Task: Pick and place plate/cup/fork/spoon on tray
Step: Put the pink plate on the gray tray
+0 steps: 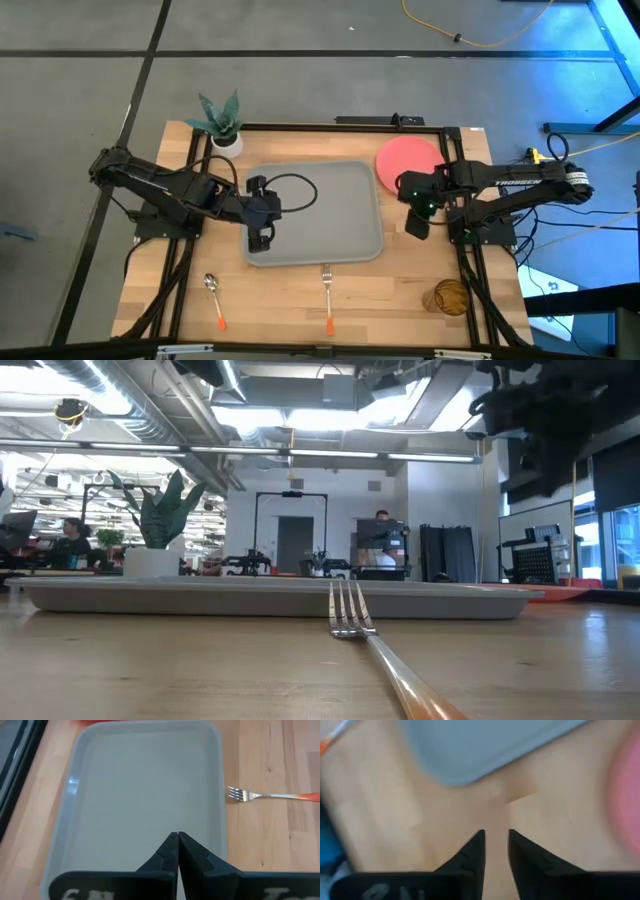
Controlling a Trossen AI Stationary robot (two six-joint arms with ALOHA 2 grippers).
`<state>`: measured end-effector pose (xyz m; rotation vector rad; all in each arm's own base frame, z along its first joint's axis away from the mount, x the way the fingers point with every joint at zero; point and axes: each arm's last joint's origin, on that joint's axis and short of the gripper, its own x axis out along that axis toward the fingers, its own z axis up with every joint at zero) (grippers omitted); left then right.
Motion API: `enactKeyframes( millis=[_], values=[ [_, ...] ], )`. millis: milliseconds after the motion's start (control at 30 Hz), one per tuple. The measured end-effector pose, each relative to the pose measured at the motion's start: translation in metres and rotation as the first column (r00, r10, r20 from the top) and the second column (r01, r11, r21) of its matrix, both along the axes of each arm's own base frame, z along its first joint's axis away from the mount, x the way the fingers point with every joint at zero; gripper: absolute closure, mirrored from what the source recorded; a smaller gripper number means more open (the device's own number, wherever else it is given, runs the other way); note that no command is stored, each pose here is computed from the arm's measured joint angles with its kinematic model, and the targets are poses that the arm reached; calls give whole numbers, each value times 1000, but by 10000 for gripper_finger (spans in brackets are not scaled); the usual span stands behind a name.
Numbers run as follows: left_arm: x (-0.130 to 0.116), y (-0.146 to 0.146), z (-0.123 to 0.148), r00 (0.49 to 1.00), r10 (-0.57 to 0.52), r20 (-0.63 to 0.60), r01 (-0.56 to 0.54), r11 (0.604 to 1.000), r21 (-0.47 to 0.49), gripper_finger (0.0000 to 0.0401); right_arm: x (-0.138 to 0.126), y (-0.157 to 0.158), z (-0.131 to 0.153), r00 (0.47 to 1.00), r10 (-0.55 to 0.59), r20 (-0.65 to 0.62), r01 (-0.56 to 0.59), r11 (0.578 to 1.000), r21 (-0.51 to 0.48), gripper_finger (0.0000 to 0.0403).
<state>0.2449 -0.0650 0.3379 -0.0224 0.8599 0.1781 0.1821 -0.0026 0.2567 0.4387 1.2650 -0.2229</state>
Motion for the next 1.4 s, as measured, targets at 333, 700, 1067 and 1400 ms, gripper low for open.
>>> enactKeyframes(
  millis=[333, 700, 1067, 1400],
  values=[
    [0, 0, 0, 1000, 3, 2, -3, 1000, 5, 401, 42, -15, -23, 957, -276, 92, 291, 915, -279, 320],
    [0, 0, 0, 1000, -8, 1, 8, 999, 31, 401, 67, -20, -80, 933, -325, -155, 240, 883, -404, 337],
    [0, 0, 0, 1000, -8, 1, 8, 1000, 30, 401, 77, -24, -105, 920, -348, -182, 209, 827, -522, 339],
    [0, 1, 0, 1000, -3, 2, 3, 1000, 25, 401, 80, -27, -116, 911, -358, -206, 186, 800, -571, 338]
  ],
)
